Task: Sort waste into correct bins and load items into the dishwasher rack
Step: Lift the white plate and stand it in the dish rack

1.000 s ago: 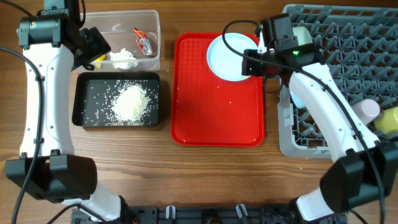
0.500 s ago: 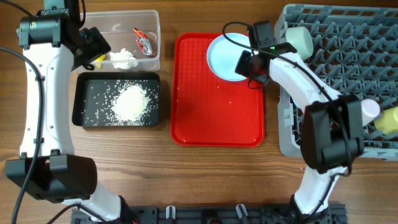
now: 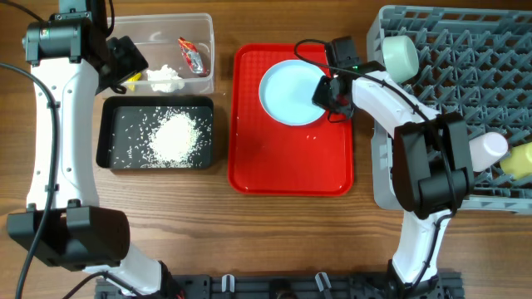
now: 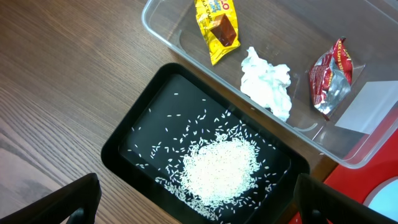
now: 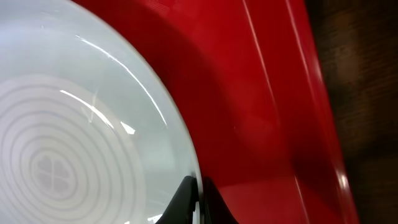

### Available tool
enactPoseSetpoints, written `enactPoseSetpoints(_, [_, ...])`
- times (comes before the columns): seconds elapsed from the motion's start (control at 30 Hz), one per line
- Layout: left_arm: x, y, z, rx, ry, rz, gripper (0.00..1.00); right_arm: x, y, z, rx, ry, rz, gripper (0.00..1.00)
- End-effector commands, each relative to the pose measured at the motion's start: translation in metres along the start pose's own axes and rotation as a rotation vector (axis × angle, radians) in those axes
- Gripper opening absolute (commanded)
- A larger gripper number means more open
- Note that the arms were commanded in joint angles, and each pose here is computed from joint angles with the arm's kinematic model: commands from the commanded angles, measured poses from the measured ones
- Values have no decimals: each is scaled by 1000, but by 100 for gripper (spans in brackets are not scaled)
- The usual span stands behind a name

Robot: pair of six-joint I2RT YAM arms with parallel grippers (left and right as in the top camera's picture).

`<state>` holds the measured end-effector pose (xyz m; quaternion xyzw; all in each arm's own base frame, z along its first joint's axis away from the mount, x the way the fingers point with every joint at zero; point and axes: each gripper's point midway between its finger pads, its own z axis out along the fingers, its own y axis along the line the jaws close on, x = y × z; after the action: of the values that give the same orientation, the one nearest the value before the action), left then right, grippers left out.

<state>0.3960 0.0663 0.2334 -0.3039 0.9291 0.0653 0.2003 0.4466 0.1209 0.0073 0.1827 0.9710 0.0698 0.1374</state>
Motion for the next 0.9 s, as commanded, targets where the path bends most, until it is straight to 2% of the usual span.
enactPoseSetpoints(0.0, [-2, 5, -6, -9, -20, -16, 100, -4, -7, 8, 42, -17, -136, 4])
enactPoseSetpoints(0.13, [-2, 6, -6, -9, -20, -16, 100, -48, 6, -54, 14, -182, -286, 4])
enactPoseSetpoints(0.23, [-2, 6, -6, -9, -20, -16, 100, -101, -9, -159, 183, -502, -401, 4])
enactPoseSetpoints(0.33, [-2, 5, -6, -9, -20, -16, 100, -127, -31, -250, 348, -743, -390, 4])
enactPoseSetpoints(0.4, [-2, 5, -6, -9, -20, -16, 100, -136, -42, -293, 427, -860, -358, 4])
enactPoseSetpoints(0.47, [-2, 5, -6, -9, -20, -16, 100, -145, -67, -340, 620, -964, -318, 4])
enactPoseSetpoints(0.53, [-2, 5, -6, -9, -20, -16, 100, -151, -92, -361, 784, -980, -290, 4])
enactPoseSetpoints(0.6, [-2, 5, -6, -9, -20, -16, 100, -161, -130, -366, 895, -929, -281, 4])
enactPoseSetpoints(0.67, [-2, 5, -6, -9, -20, -16, 100, -165, -166, -365, 953, -887, -231, 4])
enactPoseSetpoints(0.73, [-2, 5, -6, -9, -20, -16, 100, -167, -185, -354, 987, -819, -284, 4])
enactPoseSetpoints(0.87, [-2, 5, -6, -9, -20, -16, 100, -168, -205, -328, 1035, -726, -322, 4])
